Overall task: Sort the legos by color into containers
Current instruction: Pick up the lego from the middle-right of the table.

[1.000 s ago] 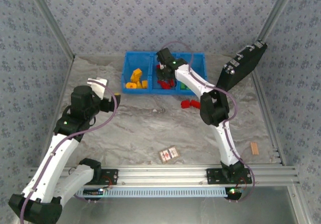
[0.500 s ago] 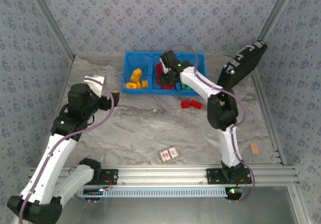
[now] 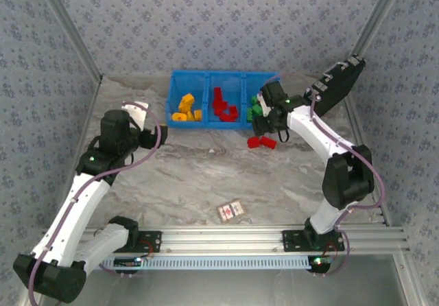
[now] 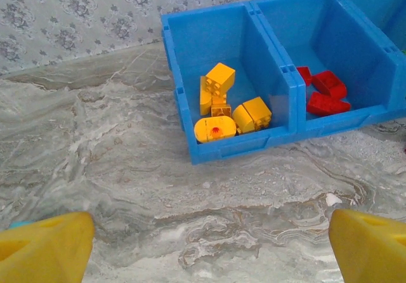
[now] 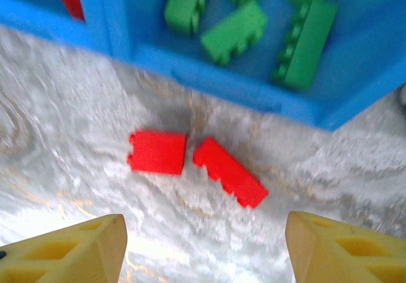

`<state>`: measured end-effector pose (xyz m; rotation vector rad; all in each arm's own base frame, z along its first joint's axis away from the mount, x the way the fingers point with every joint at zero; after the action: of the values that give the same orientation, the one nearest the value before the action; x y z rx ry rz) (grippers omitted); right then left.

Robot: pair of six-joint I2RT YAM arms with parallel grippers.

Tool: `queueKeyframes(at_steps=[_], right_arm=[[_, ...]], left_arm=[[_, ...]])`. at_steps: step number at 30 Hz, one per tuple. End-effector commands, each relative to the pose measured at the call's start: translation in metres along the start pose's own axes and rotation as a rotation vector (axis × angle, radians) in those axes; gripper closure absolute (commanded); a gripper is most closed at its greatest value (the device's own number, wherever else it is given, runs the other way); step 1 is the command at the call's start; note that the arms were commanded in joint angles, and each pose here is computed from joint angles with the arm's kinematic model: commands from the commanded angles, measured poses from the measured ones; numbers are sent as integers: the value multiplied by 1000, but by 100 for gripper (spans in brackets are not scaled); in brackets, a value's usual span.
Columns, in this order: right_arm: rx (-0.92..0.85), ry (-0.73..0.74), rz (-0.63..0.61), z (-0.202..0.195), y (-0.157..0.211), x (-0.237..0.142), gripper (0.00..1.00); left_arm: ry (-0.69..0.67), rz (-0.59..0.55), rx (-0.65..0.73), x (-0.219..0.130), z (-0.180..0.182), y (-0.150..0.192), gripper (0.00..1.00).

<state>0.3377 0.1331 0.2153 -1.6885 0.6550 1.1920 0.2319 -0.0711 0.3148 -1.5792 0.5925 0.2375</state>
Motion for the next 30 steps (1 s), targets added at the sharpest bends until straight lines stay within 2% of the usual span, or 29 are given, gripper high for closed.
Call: queueKeyframes(at_steps=[1, 6, 15, 24, 30], right_arm=[[23, -22, 61, -1, 11, 14, 28], [52, -30, 116, -8, 10, 40, 19], [60, -40, 154, -17, 10, 77, 18], [66, -47, 205, -19, 17, 108, 23], [73, -35, 234, -19, 25, 118, 32]], left_arm=[[18, -35, -13, -2, -2, -13, 5], [-27, -26, -17, 0, 2, -10, 5], [-57, 4, -12, 7, 6, -2, 5], [-63, 26, -13, 14, 6, -1, 5], [-64, 27, -16, 15, 6, 0, 5]])
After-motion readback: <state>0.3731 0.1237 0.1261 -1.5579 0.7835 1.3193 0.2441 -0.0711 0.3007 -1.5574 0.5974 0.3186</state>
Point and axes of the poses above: each hand's point on the last joint's axis, 136 mm out from that joint toward the fingers, its own x axis out along the fingers, its own z axis along the line the jaws close on, y = z × x, the point moved 8 cm from there along -x, back along the fingers, and after that the axes turned 8 degrees about -x, right-handed, at the moved point
